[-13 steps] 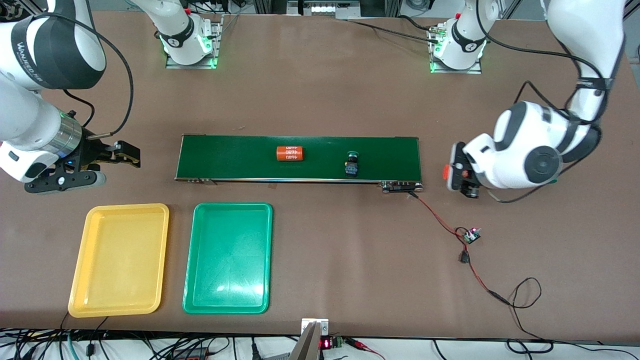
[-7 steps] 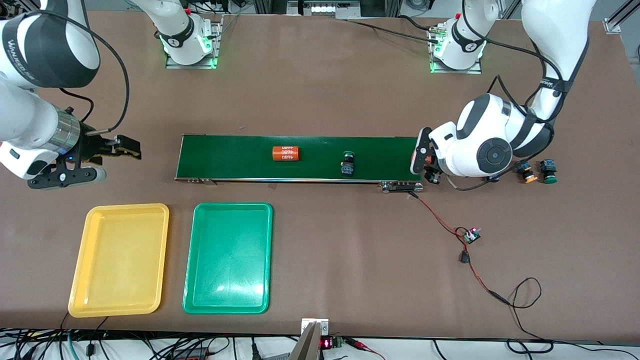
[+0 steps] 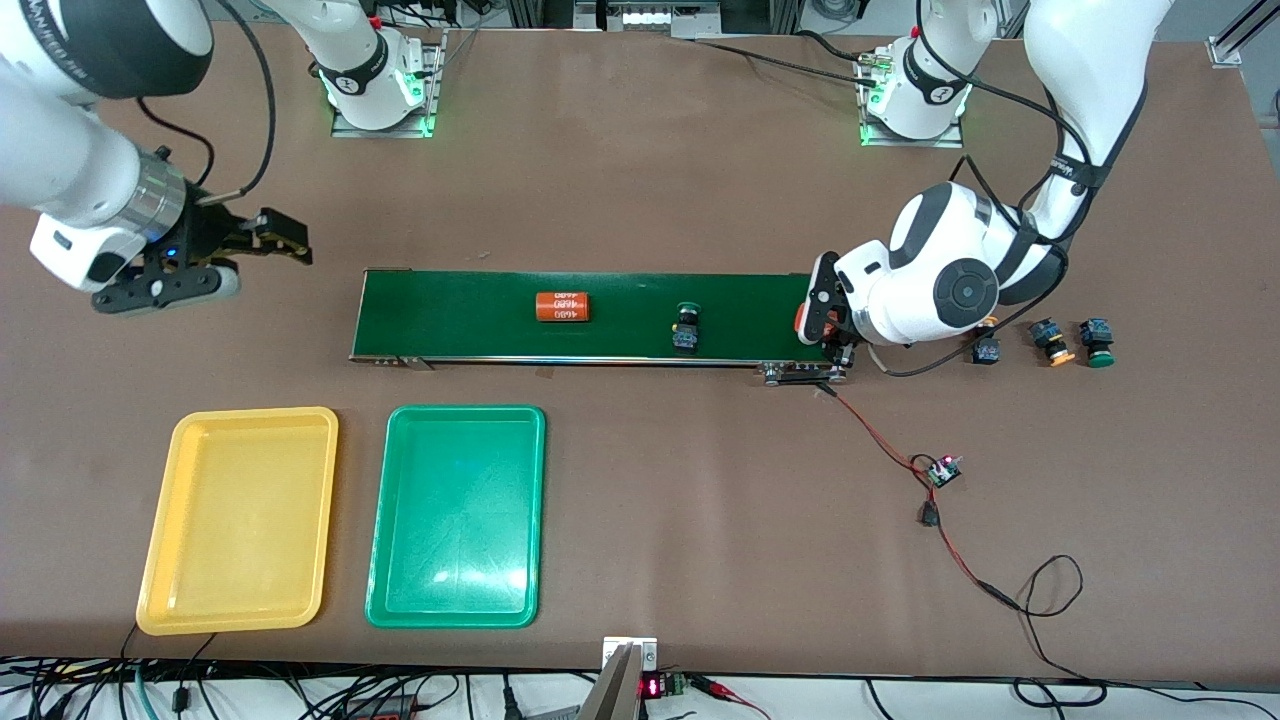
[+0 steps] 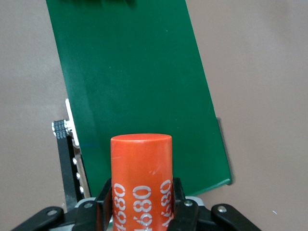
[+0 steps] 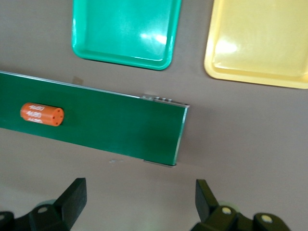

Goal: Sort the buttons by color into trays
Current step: 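Lower the cylinder onto the belt and open the left gripper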

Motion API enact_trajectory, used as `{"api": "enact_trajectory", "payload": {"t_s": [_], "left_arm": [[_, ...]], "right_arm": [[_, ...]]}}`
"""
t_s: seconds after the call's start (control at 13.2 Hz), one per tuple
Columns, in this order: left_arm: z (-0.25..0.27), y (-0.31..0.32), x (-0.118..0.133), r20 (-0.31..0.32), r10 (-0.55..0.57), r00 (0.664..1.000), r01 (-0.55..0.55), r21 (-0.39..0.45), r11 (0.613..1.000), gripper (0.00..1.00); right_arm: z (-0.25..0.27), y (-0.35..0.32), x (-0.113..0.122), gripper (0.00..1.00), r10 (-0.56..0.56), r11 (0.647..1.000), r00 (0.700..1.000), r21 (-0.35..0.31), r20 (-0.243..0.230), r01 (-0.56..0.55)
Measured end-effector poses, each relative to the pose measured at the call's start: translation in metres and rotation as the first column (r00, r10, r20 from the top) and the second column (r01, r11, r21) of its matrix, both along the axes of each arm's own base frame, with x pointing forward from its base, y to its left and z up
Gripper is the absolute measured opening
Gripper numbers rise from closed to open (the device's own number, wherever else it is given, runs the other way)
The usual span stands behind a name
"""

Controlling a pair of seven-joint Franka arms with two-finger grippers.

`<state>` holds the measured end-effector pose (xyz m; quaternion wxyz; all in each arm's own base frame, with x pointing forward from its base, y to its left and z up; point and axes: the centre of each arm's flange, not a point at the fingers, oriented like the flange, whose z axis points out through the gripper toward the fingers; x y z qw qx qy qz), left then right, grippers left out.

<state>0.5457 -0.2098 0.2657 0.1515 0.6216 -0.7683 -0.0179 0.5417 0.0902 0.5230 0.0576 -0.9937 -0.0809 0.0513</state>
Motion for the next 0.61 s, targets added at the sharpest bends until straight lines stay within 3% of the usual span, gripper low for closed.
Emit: {"api": "enact_trajectory", "payload": {"t_s": [0.38, 0.61], "left_arm": [[-0.012, -0.010, -0.015, -0.024, -0.002, 1.000, 0.002, 0.011, 1.000, 0.50], [-0.014, -0.013, -0.017, -0.012, 0.015, 1.000, -0.015, 0.009, 1.000, 0.50]], "right_arm": [[-0.010, 0.024, -0.061, 1.00, -0.060, 0.998, 0.998, 0.003, 0.028, 0.060], [-0.017, 0.061, -0.086, 1.00, -0.110, 0.994, 0.993, -0.006, 0.043, 0.111]]}}
